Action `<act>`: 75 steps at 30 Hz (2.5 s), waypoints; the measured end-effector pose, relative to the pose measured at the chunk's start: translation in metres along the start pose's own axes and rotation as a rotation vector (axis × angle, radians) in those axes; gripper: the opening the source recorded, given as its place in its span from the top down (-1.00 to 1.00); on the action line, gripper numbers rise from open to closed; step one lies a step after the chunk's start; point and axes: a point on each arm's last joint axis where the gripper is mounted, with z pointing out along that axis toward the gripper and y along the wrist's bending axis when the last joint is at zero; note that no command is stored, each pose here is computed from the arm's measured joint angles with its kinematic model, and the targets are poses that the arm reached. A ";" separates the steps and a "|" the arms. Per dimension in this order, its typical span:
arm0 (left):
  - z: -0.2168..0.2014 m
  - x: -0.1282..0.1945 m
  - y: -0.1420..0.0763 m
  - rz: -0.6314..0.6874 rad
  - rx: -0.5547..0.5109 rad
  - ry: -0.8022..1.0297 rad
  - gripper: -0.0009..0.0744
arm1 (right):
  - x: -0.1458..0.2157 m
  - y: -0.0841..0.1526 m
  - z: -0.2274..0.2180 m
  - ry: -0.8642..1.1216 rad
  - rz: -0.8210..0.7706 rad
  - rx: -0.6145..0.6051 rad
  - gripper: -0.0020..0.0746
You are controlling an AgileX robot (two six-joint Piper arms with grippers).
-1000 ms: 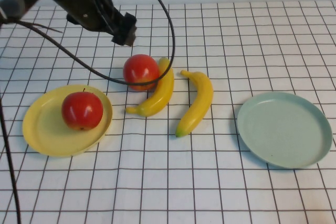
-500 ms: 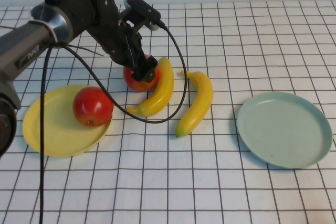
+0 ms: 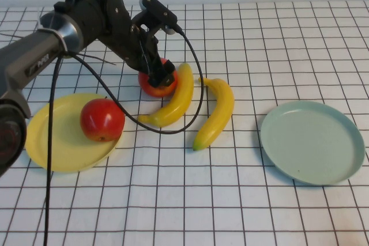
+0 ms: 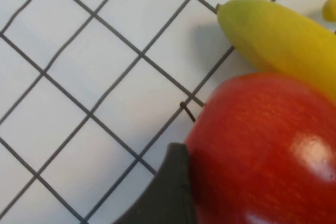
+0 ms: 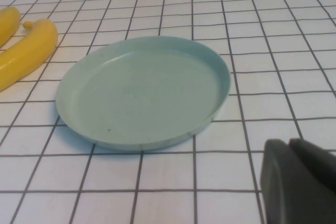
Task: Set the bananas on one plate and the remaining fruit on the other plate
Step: Put one type of fruit in the left plate, then put another type of fruit in the right plate
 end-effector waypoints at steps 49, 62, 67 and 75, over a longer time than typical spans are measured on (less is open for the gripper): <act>-0.123 0.141 0.020 -0.595 -0.143 0.204 -0.62 | 0.000 0.000 0.000 0.000 0.000 0.000 0.99; -0.125 0.140 0.020 -0.561 -0.137 0.202 -0.80 | 0.000 0.000 0.000 0.000 0.000 0.000 0.99; -0.137 0.132 0.023 -0.540 -0.137 0.194 -0.80 | 0.000 0.000 0.000 0.000 0.000 0.000 0.99; -0.206 0.110 0.010 -0.519 -0.177 0.064 -0.50 | 0.000 0.000 0.000 0.000 0.000 0.000 0.99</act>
